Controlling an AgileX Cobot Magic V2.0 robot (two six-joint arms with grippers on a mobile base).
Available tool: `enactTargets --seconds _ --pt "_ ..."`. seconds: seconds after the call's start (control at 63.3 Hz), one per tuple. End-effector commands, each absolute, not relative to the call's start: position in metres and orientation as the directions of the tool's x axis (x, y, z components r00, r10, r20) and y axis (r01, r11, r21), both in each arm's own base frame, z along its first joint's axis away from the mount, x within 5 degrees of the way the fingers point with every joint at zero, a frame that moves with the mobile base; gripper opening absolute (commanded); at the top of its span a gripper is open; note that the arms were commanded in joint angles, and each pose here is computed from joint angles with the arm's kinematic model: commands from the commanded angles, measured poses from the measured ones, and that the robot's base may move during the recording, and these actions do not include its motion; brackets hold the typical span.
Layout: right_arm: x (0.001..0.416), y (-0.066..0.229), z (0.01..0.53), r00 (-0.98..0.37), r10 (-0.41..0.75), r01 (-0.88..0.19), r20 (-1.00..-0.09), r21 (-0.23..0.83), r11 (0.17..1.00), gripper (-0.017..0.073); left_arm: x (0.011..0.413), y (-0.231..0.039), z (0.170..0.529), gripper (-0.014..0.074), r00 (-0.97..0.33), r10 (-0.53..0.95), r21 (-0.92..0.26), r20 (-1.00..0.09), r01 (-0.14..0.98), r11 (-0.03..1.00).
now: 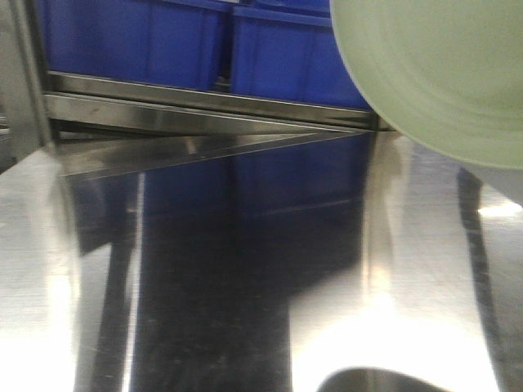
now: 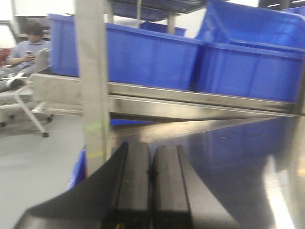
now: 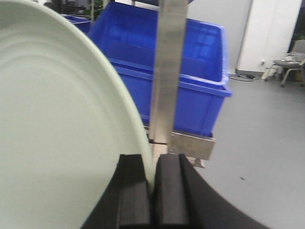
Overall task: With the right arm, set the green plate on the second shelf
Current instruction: 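Drive the base to the blue bin rack holding the plate in the right gripper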
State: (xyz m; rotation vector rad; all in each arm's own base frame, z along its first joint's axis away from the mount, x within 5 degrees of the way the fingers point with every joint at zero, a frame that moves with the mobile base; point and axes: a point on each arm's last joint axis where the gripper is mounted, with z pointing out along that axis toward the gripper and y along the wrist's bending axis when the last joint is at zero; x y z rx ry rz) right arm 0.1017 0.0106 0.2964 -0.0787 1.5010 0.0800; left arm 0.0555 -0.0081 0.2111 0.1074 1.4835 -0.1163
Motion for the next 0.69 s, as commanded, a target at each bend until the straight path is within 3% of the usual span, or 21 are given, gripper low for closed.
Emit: enactTargets --seconds 0.0,0.679 --pt "0.0995 0.0080 0.3185 0.215 0.038 -0.080 -0.976 0.021 0.997 0.0060 0.0553 -0.0081 0.2056 0.0130 0.136 -0.028 -0.008 -0.990 0.148 0.989" --pt "0.0995 0.0080 0.3185 0.215 0.038 -0.080 -0.976 0.021 0.997 0.0060 0.0553 -0.0081 0.2056 0.0130 0.136 -0.028 -0.008 -0.990 0.148 0.989"
